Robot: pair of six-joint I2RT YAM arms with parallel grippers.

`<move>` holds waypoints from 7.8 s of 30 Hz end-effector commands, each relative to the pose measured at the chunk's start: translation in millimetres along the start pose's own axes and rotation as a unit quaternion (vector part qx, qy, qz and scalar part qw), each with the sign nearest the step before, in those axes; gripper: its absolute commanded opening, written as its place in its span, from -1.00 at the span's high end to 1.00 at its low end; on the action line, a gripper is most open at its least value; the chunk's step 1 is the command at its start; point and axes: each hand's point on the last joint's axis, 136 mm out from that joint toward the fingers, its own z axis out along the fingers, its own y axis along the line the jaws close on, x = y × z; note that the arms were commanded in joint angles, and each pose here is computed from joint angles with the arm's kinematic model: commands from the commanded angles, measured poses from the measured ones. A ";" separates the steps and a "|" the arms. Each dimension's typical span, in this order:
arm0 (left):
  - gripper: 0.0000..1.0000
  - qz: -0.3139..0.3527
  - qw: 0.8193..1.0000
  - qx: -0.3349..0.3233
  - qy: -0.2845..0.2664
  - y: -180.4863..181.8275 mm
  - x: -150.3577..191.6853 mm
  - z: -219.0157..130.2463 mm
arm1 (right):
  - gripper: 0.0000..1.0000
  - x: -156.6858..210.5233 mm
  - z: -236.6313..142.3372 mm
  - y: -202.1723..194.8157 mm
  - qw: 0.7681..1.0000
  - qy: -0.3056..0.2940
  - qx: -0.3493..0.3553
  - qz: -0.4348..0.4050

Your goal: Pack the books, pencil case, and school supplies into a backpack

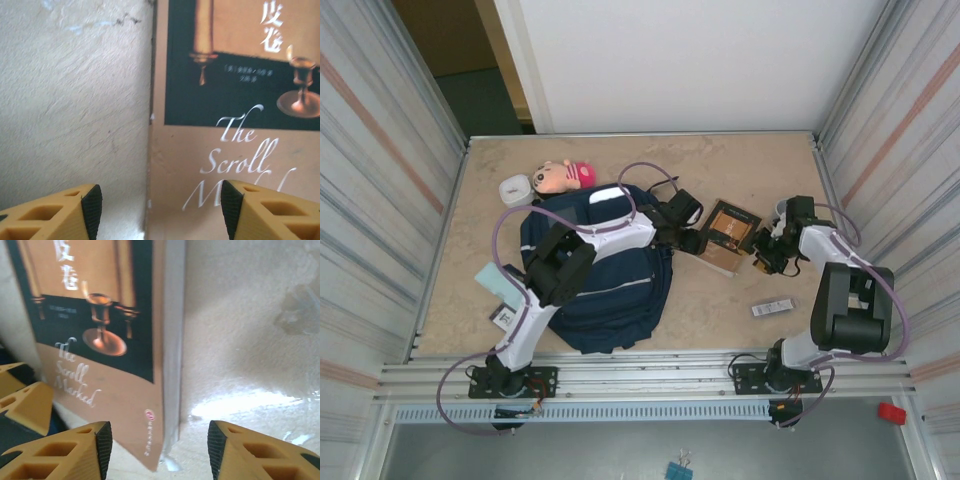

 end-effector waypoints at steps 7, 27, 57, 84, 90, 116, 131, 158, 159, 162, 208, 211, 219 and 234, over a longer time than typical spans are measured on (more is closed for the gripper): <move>-0.27 -0.054 0.998 0.032 0.030 -5.0 -2.0 29.6 | -0.02 -10.2 25.4 4.4 0.999 0.037 -0.014 -0.005; -0.24 -0.083 0.961 0.256 0.064 -80.2 -2.1 -30.3 | 0.56 33.1 47.5 2.3 0.993 0.097 -0.064 0.022; 0.86 -0.106 0.972 0.207 -0.022 -60.0 -10.4 -66.7 | 0.09 37.3 16.8 27.7 0.990 0.047 -0.136 -0.004; 0.99 0.053 0.814 0.455 -0.357 -128.5 -49.0 -360.9 | -0.98 91.8 -234.1 204.7 0.808 -0.146 -0.499 -0.275; 0.99 0.047 0.818 0.452 -0.352 -129.6 -44.9 -355.9 | -0.98 130.4 -262.3 224.0 0.759 -0.131 -0.541 -0.337; -0.64 0.154 0.910 0.179 -0.339 -51.0 0.4 -323.0 | 1.00 118.2 -230.2 193.0 0.729 -0.292 -0.343 -0.515; -0.98 0.498 0.840 0.063 -0.203 -21.1 75.2 -327.0 | 1.00 178.3 -131.0 149.9 0.525 -0.161 -0.149 -0.823; 1.00 0.361 0.801 0.309 -0.364 -45.9 50.4 -394.3 | -0.86 137.2 -198.0 167.4 0.675 -0.217 -0.444 -0.548; 1.00 0.358 0.800 0.312 -0.368 -47.0 48.5 -397.2 | -0.92 141.3 -197.8 169.1 0.673 -0.206 -0.454 -0.546; 1.00 0.351 0.794 0.326 -0.374 -50.7 43.0 -402.4 | -0.93 153.4 -202.6 178.8 0.657 -0.189 -0.475 -0.554; -0.89 0.445 0.891 -0.022 0.091 93.7 176.1 -169.8 | 1.00 66.7 -162.2 149.9 0.864 -0.276 -0.277 -0.318; -0.91 0.438 0.894 -0.016 0.097 93.6 181.6 -164.6 | 1.00 67.3 -162.5 148.7 0.863 -0.279 -0.277 -0.317; -0.13 0.441 0.891 -0.060 0.094 104.1 183.1 -157.1 | 1.00 65.3 -162.7 145.0 0.868 -0.285 -0.274 -0.301; 1.00 0.368 0.920 0.046 -0.125 -33.2 48.5 -212.6 | 1.00 -9.7 -179.7 69.6 0.937 -0.271 -0.216 -0.045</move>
